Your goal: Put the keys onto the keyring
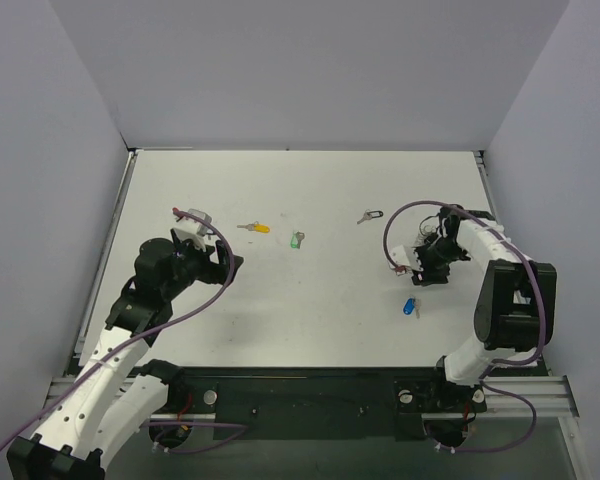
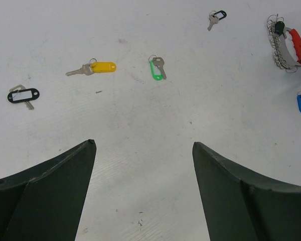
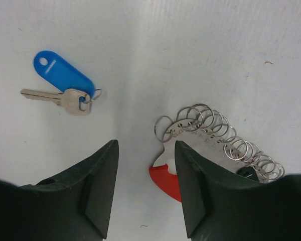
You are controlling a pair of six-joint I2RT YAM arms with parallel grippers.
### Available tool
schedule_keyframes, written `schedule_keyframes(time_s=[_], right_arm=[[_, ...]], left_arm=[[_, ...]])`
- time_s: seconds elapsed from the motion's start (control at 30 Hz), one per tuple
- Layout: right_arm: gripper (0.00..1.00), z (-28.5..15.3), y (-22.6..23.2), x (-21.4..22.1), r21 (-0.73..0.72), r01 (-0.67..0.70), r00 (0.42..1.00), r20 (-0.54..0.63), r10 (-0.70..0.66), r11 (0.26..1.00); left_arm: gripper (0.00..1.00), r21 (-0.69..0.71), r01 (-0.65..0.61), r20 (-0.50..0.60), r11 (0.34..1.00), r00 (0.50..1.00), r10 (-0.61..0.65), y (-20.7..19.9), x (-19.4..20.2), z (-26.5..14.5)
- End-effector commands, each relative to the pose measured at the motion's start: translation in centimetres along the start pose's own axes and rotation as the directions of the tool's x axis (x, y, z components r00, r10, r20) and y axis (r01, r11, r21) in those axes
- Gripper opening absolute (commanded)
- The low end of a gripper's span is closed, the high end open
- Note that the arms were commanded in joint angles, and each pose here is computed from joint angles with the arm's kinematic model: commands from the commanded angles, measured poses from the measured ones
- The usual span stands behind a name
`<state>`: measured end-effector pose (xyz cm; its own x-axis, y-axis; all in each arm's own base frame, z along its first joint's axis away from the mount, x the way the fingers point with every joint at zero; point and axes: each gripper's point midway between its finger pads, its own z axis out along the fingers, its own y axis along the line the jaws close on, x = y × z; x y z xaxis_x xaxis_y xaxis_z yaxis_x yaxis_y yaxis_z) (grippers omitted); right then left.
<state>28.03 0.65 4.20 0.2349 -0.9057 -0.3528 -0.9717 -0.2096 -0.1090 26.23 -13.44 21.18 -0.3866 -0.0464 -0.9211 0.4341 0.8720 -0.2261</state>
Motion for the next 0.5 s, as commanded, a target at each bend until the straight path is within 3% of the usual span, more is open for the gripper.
schedule_keyframes(time_s=[0.0,0.47], right_arm=[[0.43,0.8,-0.8,1.0,-0.007,0.078,0.995,-0.055,-0.078,0.997],[0.31,3.2,-0.9,1.7,-0.046,0.119,0.986,-0.112,-0.124,0.992]], left_arm=[[0.88,0.007,-0.011,0.023,1.0,1.0,0.011,0.0,-0.7,0.0],[0.88,0.017,-0.006,0.018,1.0,1.0,0.006,0.0,-0.6,0.2]])
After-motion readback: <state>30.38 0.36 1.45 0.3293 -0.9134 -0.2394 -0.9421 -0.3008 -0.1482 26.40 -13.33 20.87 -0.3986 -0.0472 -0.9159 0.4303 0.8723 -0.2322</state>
